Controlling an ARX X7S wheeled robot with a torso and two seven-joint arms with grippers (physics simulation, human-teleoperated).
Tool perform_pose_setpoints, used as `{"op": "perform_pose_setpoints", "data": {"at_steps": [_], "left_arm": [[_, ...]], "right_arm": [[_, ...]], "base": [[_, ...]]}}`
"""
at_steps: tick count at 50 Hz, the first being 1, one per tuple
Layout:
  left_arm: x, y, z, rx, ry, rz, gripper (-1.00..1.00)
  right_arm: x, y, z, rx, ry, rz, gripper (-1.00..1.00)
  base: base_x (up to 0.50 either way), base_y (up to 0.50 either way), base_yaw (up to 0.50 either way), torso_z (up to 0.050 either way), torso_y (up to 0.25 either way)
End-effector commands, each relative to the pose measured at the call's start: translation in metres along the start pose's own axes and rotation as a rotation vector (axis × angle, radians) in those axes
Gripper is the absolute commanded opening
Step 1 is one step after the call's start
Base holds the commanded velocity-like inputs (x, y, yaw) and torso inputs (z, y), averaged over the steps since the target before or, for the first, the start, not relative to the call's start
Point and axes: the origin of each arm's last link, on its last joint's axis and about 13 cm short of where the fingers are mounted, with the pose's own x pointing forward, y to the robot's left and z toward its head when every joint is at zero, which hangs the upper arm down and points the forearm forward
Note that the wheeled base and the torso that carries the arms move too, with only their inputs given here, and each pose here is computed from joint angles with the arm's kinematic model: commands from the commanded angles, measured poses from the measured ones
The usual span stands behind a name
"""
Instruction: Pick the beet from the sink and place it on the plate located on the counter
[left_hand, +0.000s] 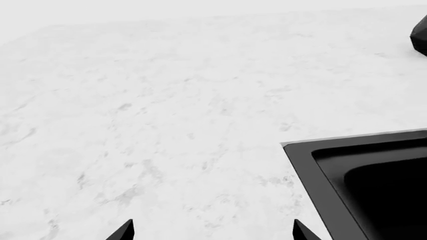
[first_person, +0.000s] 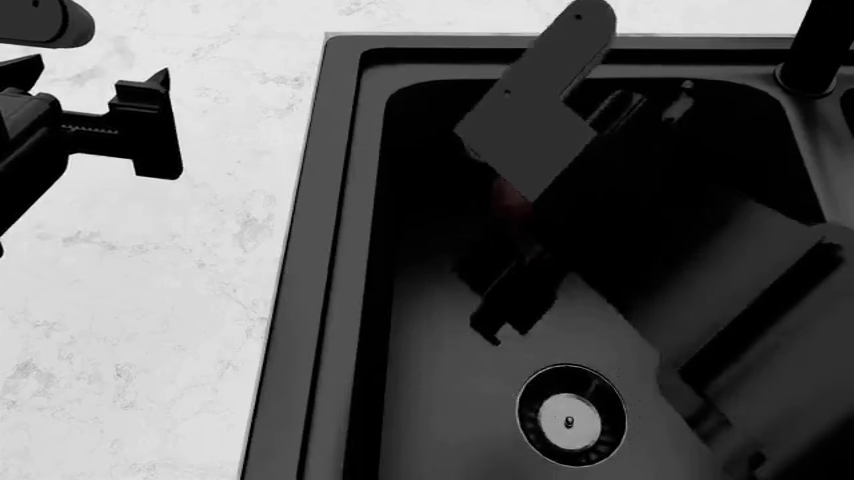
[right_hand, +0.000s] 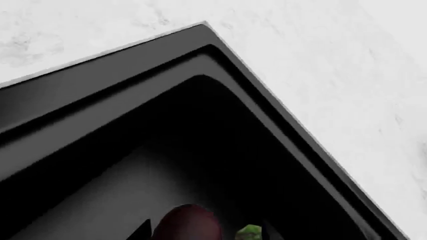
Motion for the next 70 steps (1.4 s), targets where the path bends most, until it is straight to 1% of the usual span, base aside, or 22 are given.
{"op": "perform_pose_setpoints", "data": {"at_steps": [1,5,6,11,13,14,17,18,19,23,31,40,49,70], "left_arm": [[0.000,-0.001,0.001,-0.002,-0.006,-0.012,1.00],[-0.001,-0.002,0.000,-0.004,-0.007,-0.018,1.00],[-0.001,-0.002,0.000,-0.004,-0.007,-0.018,1.00],[-0.004,-0.005,0.000,-0.005,-0.013,-0.027,1.00],[-0.005,-0.005,0.000,-0.005,-0.016,-0.029,1.00],[-0.005,-0.005,0.001,-0.010,-0.019,-0.028,1.00],[-0.006,-0.005,0.002,-0.013,-0.021,-0.028,1.00],[-0.006,-0.005,0.002,-0.013,-0.022,-0.026,1.00],[-0.006,-0.005,0.002,-0.015,-0.022,-0.027,1.00],[-0.006,-0.005,0.000,-0.012,-0.021,-0.025,1.00],[-0.007,-0.009,0.003,-0.005,-0.028,-0.032,1.00],[-0.007,-0.010,0.002,-0.009,-0.018,-0.036,1.00],[-0.006,-0.010,0.002,-0.027,-0.014,-0.035,1.00],[-0.008,-0.009,-0.001,-0.035,-0.011,-0.030,1.00]], "right_arm": [[-0.005,0.004,0.010,0.162,-0.030,-0.183,-1.00],[-0.007,0.008,0.010,0.252,-0.042,-0.228,-1.00],[-0.009,0.009,0.010,0.256,-0.040,-0.242,-1.00],[-0.012,0.009,0.010,0.358,-0.061,-0.329,-1.00],[-0.012,0.010,0.010,0.380,-0.066,-0.353,-1.00],[-0.010,0.012,0.008,0.414,-0.071,-0.371,-1.00],[-0.006,0.018,0.006,0.456,-0.078,-0.375,-1.00],[-0.003,0.020,0.005,0.497,-0.088,-0.381,-1.00],[-0.002,0.022,0.005,0.497,-0.090,-0.379,-1.00],[0.001,0.024,0.001,0.543,-0.096,-0.404,-1.00],[0.000,0.025,-0.004,0.567,-0.116,-0.416,-1.00],[-0.001,0.024,-0.004,0.566,-0.122,-0.430,-1.00],[0.000,0.023,-0.004,0.567,-0.124,-0.436,-1.00],[0.000,0.027,-0.007,0.574,-0.131,-0.435,-1.00]], "base": [[0.00,0.00,0.00,0.000,0.000],[0.00,0.00,0.00,0.000,0.000],[0.00,0.00,0.00,0.000,0.000],[0.00,0.00,0.00,0.000,0.000],[0.00,0.00,0.00,0.000,0.000],[0.00,0.00,0.00,0.000,0.000],[0.00,0.00,0.00,0.000,0.000],[0.00,0.00,0.00,0.000,0.000],[0.00,0.00,0.00,0.000,0.000],[0.00,0.00,0.00,0.000,0.000],[0.00,0.00,0.00,0.000,0.000],[0.00,0.00,0.00,0.000,0.016],[0.00,0.00,0.00,0.000,0.241],[0.00,0.00,0.00,0.000,0.250]]}}
